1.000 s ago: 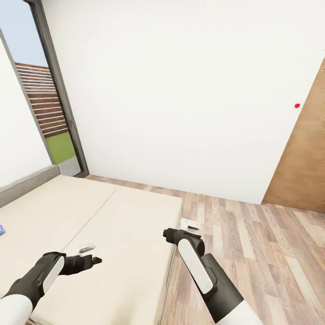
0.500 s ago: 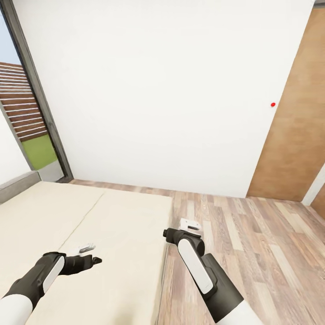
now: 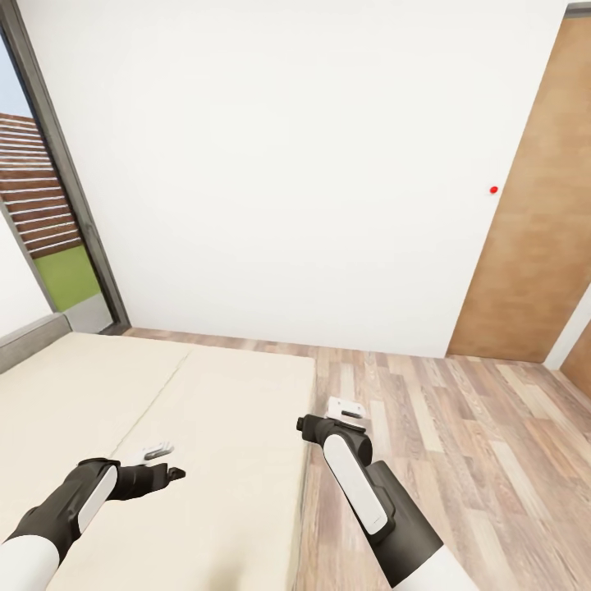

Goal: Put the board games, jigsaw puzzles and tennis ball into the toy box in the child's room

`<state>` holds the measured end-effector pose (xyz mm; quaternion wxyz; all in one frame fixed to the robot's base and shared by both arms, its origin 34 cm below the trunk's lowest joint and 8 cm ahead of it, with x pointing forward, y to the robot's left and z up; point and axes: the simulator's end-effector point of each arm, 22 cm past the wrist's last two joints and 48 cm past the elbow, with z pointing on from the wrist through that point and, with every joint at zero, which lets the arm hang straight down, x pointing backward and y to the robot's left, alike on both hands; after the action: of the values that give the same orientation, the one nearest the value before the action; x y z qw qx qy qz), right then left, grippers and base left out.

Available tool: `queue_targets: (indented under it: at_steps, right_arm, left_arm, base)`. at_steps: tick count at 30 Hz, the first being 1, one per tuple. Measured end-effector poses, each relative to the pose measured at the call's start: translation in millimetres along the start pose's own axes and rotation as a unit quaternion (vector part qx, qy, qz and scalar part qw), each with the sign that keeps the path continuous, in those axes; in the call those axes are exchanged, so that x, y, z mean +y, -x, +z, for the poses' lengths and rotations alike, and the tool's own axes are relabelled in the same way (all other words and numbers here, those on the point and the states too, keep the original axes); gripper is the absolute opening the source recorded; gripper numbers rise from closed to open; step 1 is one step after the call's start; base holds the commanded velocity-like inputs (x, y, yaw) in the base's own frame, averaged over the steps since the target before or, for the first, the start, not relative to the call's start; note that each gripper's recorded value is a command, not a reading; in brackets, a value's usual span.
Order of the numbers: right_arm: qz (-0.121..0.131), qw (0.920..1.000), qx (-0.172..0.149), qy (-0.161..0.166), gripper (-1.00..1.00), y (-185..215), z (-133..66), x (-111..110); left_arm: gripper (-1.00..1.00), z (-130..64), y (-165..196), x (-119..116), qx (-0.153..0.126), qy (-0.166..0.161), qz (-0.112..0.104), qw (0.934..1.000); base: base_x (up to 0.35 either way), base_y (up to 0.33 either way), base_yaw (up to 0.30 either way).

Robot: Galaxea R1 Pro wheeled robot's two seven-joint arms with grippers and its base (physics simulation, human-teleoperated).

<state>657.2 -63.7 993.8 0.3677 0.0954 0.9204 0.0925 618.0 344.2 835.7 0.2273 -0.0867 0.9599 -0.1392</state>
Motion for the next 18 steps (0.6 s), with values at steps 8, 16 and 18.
queue_targets:
  at_steps: [8,16,18]
  right_arm:
    - [0.000,1.0000,0.000,0.000,1.00,0.0,0.2,0.0]
    - [0.000,1.0000,-0.001,0.000,1.00,0.6,-0.4,0.3]
    - [0.000,1.0000,-0.001,0.000,1.00,0.6,-0.4,0.3]
  left_arm:
    - [1.00,0.1,-0.1,0.1,0.000,0.000,0.000,1.0000]
    - [1.00,0.0,0.1,0.0,0.000,0.000,0.000,1.0000]
    - [1.00,0.0,-0.1,0.0,0.000,0.000,0.000,1.0000]
  base:
    - [-0.040,0.100,-0.001]
    - [-0.019,0.067,0.000]
    - [-0.003,0.161,0.000]
